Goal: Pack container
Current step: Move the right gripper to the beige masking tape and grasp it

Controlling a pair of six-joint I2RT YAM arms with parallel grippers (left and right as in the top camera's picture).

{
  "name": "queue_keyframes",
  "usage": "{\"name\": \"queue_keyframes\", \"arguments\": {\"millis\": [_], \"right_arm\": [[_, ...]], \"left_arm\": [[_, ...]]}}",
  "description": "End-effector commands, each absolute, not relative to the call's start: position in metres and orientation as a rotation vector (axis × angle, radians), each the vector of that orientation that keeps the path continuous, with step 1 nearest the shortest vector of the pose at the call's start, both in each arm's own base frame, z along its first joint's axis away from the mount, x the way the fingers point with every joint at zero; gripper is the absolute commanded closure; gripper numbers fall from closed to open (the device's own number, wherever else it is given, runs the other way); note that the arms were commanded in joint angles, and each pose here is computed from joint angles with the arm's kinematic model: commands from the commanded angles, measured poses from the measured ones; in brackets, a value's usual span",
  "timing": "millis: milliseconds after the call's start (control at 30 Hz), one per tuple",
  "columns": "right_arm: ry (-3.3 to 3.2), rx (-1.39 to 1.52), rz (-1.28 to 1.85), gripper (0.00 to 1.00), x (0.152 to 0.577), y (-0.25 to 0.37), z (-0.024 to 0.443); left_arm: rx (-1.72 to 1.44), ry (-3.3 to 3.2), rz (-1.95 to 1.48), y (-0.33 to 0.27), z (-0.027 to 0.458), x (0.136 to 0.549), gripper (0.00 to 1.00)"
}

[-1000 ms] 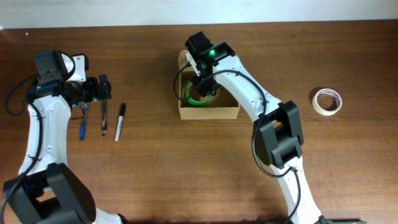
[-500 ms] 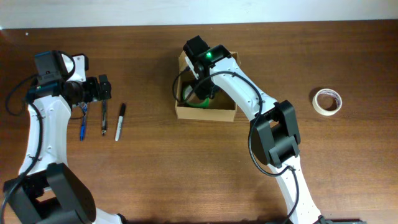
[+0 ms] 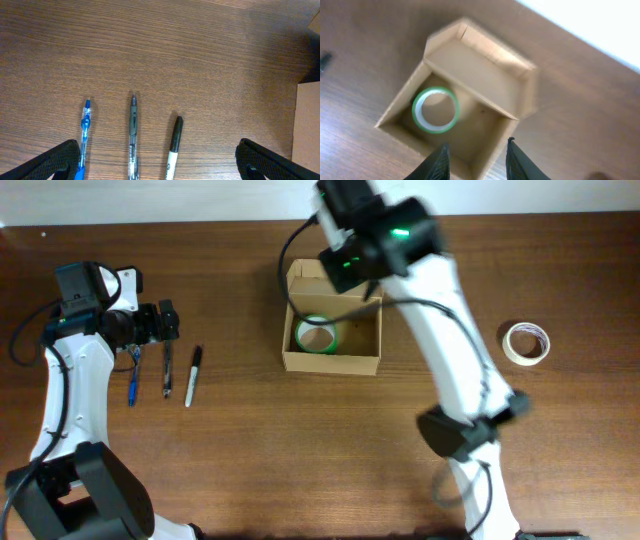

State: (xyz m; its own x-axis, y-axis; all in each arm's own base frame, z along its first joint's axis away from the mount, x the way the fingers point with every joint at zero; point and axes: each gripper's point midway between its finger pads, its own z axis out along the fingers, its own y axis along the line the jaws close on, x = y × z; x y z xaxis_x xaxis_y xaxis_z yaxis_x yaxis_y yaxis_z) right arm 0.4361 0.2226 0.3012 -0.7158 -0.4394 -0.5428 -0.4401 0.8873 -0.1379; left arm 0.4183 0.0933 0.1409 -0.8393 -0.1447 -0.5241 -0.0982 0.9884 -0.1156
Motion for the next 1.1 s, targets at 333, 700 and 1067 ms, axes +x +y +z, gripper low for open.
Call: {"name": "queue_keyframes", "arguments": {"millis": [333,700,1067], "right_arm": [[2.383,0.232,-0.293,0.25,0.357,-0.061,0.362],[2.663,0.943,-0.094,0.18,0.349,-0.157,0.154],[2.776,1.276,0.182,0.23,0.349,-0.168,0.056]], "left_arm": [[-0.149,2.568,-0.118,0.094,0.143,0.422,0.01],[-0.147,2.568,-0.118,0.094,0.143,0.422,0.01],[-0.147,2.568,-0.118,0.093,0.143,0.422,0.01]]}}
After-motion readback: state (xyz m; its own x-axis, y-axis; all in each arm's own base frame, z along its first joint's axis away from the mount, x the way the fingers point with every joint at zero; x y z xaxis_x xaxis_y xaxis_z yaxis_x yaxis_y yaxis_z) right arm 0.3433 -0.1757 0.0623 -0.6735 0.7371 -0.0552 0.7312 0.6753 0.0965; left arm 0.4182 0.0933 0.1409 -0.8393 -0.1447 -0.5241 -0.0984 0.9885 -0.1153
